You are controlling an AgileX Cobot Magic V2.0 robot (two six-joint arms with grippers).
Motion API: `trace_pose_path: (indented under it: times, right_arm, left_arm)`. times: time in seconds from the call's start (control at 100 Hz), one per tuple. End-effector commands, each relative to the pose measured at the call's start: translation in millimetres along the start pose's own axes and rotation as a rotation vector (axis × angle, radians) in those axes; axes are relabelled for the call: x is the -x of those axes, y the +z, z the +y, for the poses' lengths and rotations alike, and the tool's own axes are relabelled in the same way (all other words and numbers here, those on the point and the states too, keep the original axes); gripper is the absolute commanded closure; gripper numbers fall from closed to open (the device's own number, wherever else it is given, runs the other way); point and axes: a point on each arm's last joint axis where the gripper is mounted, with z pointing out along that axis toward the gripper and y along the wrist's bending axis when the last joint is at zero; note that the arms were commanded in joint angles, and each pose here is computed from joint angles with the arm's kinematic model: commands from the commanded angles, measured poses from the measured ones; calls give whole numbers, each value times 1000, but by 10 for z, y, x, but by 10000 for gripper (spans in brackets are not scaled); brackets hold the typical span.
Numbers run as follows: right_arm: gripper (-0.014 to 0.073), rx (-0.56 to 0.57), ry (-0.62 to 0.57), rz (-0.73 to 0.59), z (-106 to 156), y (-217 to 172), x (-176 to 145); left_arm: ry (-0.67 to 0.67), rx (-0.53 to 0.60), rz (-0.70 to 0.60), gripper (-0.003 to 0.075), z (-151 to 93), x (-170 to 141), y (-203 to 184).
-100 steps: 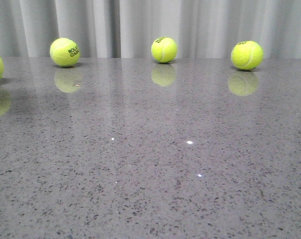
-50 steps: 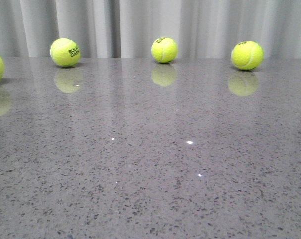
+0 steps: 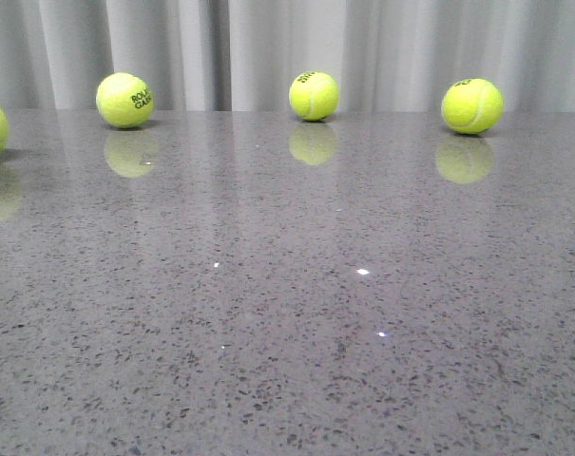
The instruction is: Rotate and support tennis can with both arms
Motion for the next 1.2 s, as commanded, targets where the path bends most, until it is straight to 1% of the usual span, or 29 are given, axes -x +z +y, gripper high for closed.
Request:
trace_pose_path:
  times: [0.0,0.17,0.27,0.32,0.41,0.44,0.46,0.51,0.53,0.58,0.64,1.19]
  right_arm:
    - [663,-29,7,-90,-28,-19,144]
    - [663,-29,7,-90,-28,-19,144]
    - [663,-29,7,-90,-28,-19,144]
    - [663,-29,7,-90,-28,-19,144]
    - [663,-29,7,-90,-28,-19,144]
    - [663,-29,7,-90,-28,-19,144]
    - [663,-29,7,-90,-28,-19,144]
    - [663,-29,7,-90,-28,-19,144]
    - [663,-29,7,-90,-28,-19,144]
    - [663,-29,7,-90,-28,-19,144]
    - [663,-29,7,-90,-28,-19,144]
    - [663,-29,7,-90,-28,-19,144]
  left_arm:
    - [-35,25,-179,228,8,-77,-14]
    - [-50,58,-305,228,18,-426,64]
    - [-54,75,-339,232,32,-571,152]
    - [-56,81,-344,255,38,-632,196]
    - [-58,89,-355,363,45,-689,235]
    - [-58,89,-354,418,45,-702,242]
    - [-58,89,-353,440,45,-706,244]
    - [-58,89,-353,535,45,-705,244]
    - [-58,89,-353,559,45,-705,244]
    - [-58,89,-353,652,45,-705,244]
    - [-58,90,-355,738,46,-704,244]
    - [-58,90,-355,741,46,-704,244]
